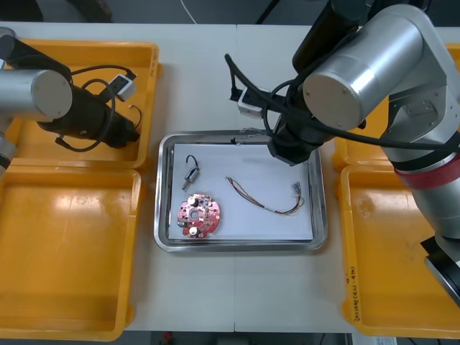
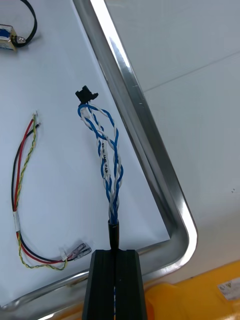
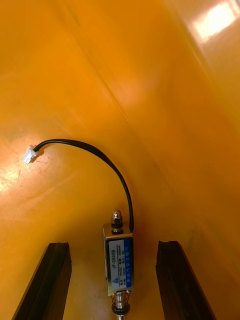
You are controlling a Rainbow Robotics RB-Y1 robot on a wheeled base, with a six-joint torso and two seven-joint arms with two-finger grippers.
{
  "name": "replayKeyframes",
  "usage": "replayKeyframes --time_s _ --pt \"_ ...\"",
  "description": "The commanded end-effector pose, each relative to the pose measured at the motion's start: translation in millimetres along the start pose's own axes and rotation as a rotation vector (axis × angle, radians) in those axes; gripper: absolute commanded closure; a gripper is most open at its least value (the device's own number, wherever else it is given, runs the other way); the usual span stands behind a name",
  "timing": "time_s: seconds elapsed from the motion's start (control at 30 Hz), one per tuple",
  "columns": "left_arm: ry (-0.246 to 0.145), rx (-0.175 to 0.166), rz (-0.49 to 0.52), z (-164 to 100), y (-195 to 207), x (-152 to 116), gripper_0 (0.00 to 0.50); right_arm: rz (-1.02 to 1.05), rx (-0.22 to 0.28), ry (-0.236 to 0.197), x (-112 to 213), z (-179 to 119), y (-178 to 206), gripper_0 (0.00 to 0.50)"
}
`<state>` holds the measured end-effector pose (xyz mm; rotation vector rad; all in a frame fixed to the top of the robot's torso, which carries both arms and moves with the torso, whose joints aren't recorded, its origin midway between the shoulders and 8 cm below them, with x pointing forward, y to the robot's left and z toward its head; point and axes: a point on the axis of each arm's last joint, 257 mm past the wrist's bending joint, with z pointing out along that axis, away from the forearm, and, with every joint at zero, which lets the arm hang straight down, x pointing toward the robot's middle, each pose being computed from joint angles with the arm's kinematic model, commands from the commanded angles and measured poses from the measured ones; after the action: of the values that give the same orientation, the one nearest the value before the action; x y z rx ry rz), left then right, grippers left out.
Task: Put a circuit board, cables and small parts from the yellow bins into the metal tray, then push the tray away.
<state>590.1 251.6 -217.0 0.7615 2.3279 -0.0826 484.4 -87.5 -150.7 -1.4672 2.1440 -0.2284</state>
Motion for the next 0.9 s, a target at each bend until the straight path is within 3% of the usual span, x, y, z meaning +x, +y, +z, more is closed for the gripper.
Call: replayKeyframes --time_s 0.03,0.2,0.23,0.27,0.33,0.63,0.9 --pt "0.008 0.006 0.153 8 -7 6 0.000 -0.140 0.016 -0.018 -13 10 22 0.500" --pt "0.008 0.004 0.161 9 -8 6 0.000 -0.201 0.037 -0.015 -16 24 33 0.500" --pt "0.008 0.004 0.161 9 -8 6 0.023 -0.209 0.042 -0.013 -15 26 33 0.500" --pt "0.008 0.004 0.162 9 -8 6 0.222 -0.214 0.044 -0.014 -15 29 33 0.500" --pt "0.008 0.004 0.165 10 -8 6 0.497 -0.221 0.042 -0.010 -13 34 32 0.500" --pt "0.008 -0.001 0.173 9 -7 6 0.500 -0.267 0.052 0.010 -2 55 17 0.500" --pt "-0.018 0.022 0.142 5 -8 0 0.499 -0.254 0.040 0.016 4 67 13 0.500"
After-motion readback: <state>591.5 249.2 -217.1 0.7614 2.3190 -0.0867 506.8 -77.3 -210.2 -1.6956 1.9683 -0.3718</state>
